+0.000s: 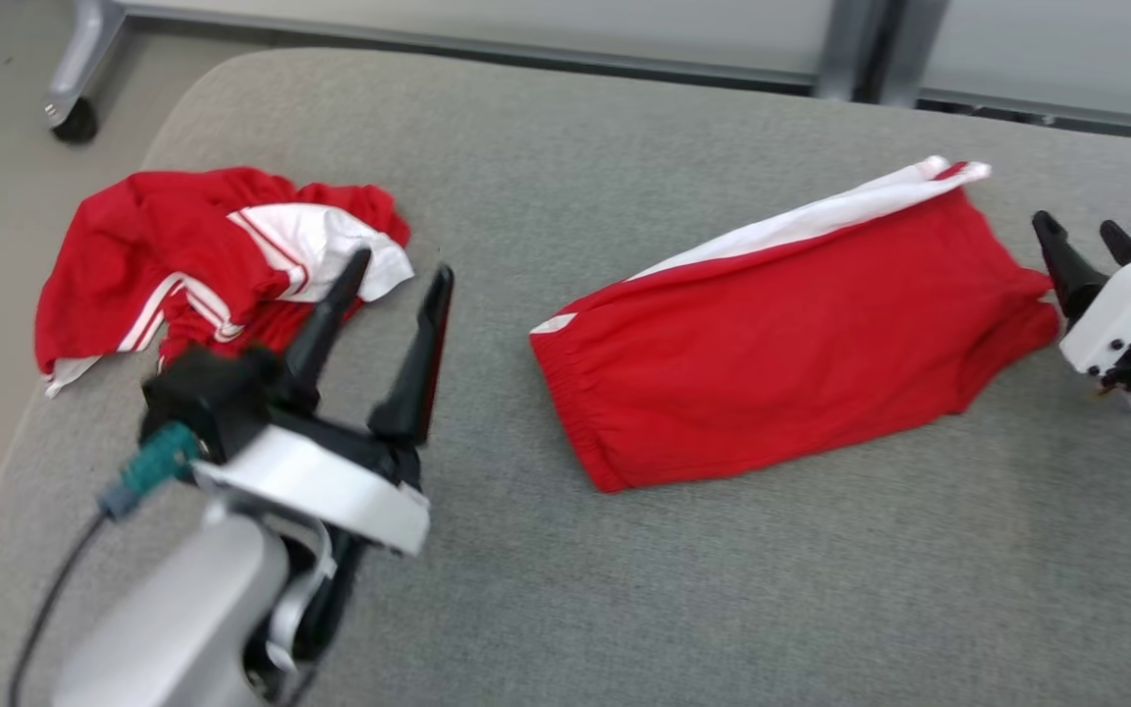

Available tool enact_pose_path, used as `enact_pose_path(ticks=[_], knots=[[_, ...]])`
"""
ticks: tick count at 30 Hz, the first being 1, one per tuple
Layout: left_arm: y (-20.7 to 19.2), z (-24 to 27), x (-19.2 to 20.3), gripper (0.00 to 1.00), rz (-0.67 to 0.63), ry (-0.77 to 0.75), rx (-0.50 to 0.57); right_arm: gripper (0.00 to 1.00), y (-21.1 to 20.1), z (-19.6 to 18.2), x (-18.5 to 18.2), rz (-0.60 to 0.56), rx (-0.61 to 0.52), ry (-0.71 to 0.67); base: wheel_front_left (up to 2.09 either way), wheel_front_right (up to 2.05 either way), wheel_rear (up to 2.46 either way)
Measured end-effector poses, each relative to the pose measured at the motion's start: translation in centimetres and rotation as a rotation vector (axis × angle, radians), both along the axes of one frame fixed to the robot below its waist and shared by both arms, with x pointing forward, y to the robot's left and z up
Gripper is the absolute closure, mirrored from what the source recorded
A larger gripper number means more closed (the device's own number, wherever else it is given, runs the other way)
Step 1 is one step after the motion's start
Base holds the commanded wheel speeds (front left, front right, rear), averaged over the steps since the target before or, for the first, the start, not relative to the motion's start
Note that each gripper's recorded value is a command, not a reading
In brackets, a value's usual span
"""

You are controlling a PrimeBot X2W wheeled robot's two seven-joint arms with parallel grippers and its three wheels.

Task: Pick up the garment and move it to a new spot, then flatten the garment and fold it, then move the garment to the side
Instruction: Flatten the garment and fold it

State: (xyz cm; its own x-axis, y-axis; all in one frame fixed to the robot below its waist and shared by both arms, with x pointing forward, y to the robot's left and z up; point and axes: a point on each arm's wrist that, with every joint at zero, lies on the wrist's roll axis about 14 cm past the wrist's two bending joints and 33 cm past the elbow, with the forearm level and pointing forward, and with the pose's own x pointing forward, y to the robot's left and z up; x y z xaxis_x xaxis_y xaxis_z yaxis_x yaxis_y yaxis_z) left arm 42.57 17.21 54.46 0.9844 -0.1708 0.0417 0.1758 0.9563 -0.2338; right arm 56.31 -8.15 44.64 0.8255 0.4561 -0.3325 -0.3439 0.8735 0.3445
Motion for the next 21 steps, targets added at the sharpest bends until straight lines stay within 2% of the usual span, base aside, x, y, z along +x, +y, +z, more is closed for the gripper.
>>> enact_pose_path(ticks=[4,13,18,19,20,21], knots=[[0.1,-2.2,-2.2,0.00,0.066,0.030,-0.070,0.00,1.0,-2.6,1.0,0.029,-0.040,0.108,0.00,0.00,0.00],[1.5,-4.1,-3.8,0.00,0.138,0.047,-0.066,0.00,2.3,-7.1,1.1,0.067,-0.093,0.339,0.00,0.00,0.00],[2.0,-4.3,-4.5,0.00,0.158,0.037,-0.038,0.00,2.6,-7.4,0.9,0.066,-0.089,0.414,0.00,0.00,0.00],[2.0,-4.3,-4.6,0.00,0.160,0.036,-0.033,0.59,2.8,-7.3,0.8,0.070,-0.081,0.419,0.00,0.00,0.00],[1.9,-4.3,-4.7,0.00,0.159,0.035,-0.034,1.00,3.1,-7.1,0.7,0.073,-0.069,0.419,0.00,0.00,0.00],[1.8,-4.4,-4.9,0.00,0.160,0.034,-0.031,1.00,3.4,-7.0,0.5,0.078,-0.060,0.419,0.00,0.00,0.00]])
